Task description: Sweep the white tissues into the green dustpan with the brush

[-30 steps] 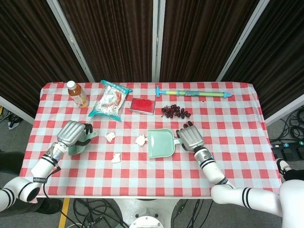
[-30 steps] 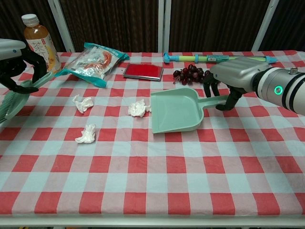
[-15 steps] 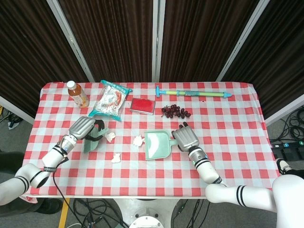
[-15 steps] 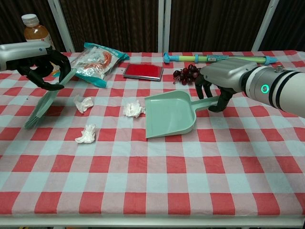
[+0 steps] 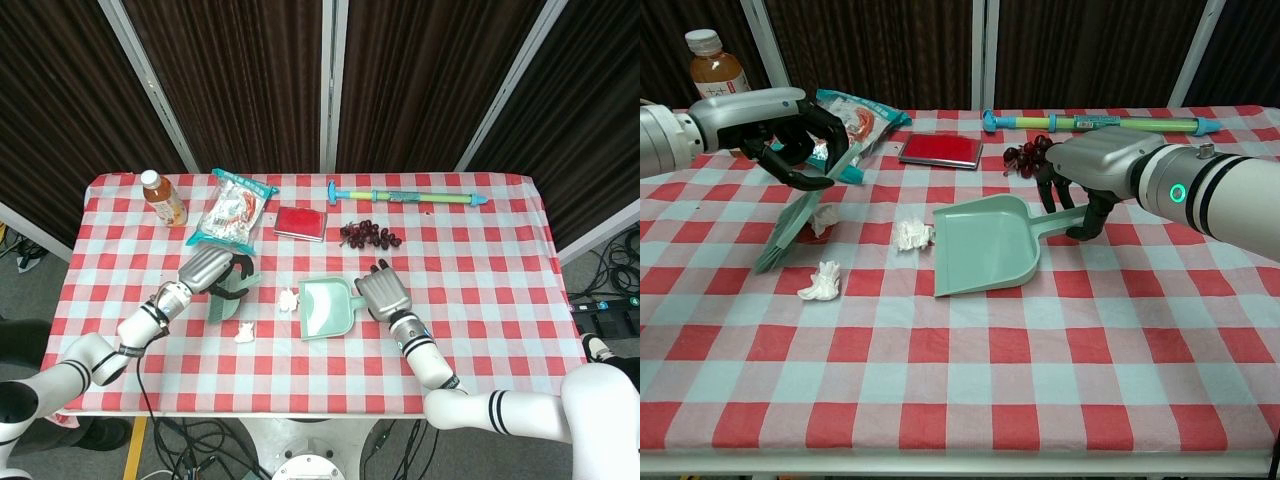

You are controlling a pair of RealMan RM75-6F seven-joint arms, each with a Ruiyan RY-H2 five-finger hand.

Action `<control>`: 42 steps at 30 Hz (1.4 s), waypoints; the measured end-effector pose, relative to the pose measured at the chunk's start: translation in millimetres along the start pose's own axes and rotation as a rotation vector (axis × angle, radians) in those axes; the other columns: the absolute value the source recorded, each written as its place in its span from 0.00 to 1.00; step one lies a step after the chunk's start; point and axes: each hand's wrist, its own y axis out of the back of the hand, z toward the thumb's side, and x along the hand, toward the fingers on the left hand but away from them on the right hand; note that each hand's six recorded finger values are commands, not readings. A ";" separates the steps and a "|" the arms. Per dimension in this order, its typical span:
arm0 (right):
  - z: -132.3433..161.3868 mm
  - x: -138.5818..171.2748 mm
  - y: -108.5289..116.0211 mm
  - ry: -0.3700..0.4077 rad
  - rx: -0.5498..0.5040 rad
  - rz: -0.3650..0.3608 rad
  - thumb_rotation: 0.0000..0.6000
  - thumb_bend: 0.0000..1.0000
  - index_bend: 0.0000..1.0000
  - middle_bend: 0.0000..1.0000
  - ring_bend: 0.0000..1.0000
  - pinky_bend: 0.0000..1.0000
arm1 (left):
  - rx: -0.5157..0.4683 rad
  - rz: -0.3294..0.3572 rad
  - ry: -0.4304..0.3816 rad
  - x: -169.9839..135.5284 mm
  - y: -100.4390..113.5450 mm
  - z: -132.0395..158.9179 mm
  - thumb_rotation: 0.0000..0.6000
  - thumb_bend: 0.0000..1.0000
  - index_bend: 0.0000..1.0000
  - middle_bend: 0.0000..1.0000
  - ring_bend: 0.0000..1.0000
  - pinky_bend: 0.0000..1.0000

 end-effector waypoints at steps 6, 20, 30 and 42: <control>2.4 -1.6 -0.6 0.004 -0.011 -0.002 1.00 0.33 0.62 0.54 0.24 0.17 | -0.038 -0.007 -0.057 13.4 -10.9 21.0 1.00 0.46 0.53 0.57 0.78 0.86; 6.9 -6.6 -2.5 0.020 -0.055 -0.013 1.00 0.37 0.62 0.54 0.24 0.17 | -0.165 -0.037 -0.156 32.2 -20.4 63.1 1.00 0.46 0.53 0.57 0.78 0.85; 5.9 -9.9 -4.4 0.054 -0.078 -0.029 1.00 0.37 0.62 0.54 0.24 0.17 | -0.235 -0.014 -0.179 21.2 0.3 66.4 1.00 0.46 0.53 0.57 0.78 0.85; 4.2 -8.6 -1.8 0.124 -0.013 -0.024 1.00 0.37 0.63 0.54 0.24 0.17 | -0.184 0.043 -0.059 -30.9 5.2 42.1 1.00 0.48 0.53 0.57 0.78 0.85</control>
